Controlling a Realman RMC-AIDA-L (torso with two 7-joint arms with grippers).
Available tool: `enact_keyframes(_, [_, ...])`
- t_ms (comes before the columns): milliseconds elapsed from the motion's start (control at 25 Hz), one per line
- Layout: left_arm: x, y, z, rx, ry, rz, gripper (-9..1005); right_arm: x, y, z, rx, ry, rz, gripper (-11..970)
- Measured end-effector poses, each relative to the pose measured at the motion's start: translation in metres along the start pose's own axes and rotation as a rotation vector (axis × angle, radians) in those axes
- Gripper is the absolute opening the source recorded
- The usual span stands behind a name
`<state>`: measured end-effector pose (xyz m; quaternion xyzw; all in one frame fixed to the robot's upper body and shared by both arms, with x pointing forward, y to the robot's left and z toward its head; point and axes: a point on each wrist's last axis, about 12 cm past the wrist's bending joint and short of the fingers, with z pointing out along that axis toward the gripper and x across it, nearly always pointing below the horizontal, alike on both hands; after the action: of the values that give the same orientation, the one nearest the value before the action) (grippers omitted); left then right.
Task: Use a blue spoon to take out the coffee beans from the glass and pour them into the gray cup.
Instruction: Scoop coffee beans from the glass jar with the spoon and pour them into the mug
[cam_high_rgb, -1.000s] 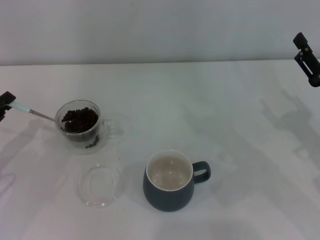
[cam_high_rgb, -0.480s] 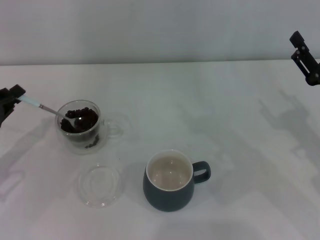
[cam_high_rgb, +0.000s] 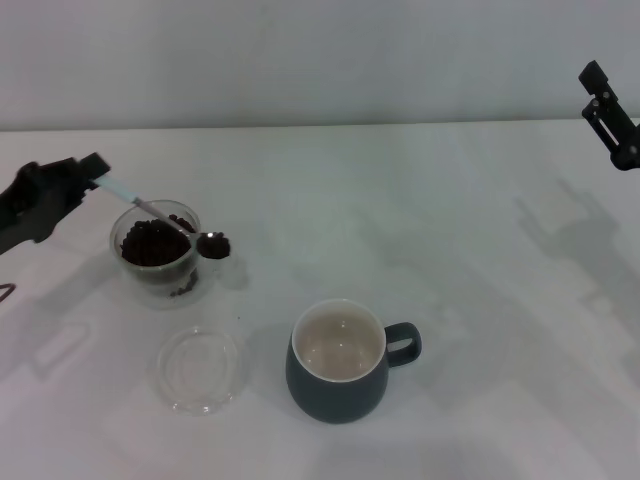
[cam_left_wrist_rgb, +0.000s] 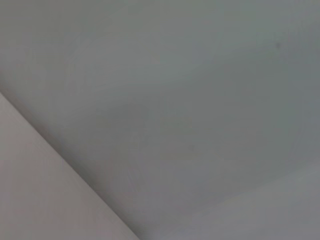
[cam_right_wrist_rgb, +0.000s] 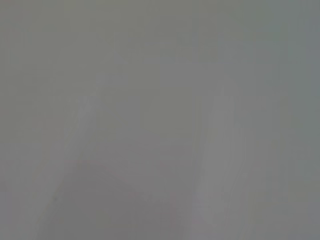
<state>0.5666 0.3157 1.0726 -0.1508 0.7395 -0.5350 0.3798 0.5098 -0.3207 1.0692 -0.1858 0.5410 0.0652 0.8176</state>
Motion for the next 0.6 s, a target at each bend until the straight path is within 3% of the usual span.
enact_keyframes(600, [0.018,-0.022,0.048,0.038,0.177,0.081,139,-0.001,0.003,0.002,-0.018,-0.007,0.007,709])
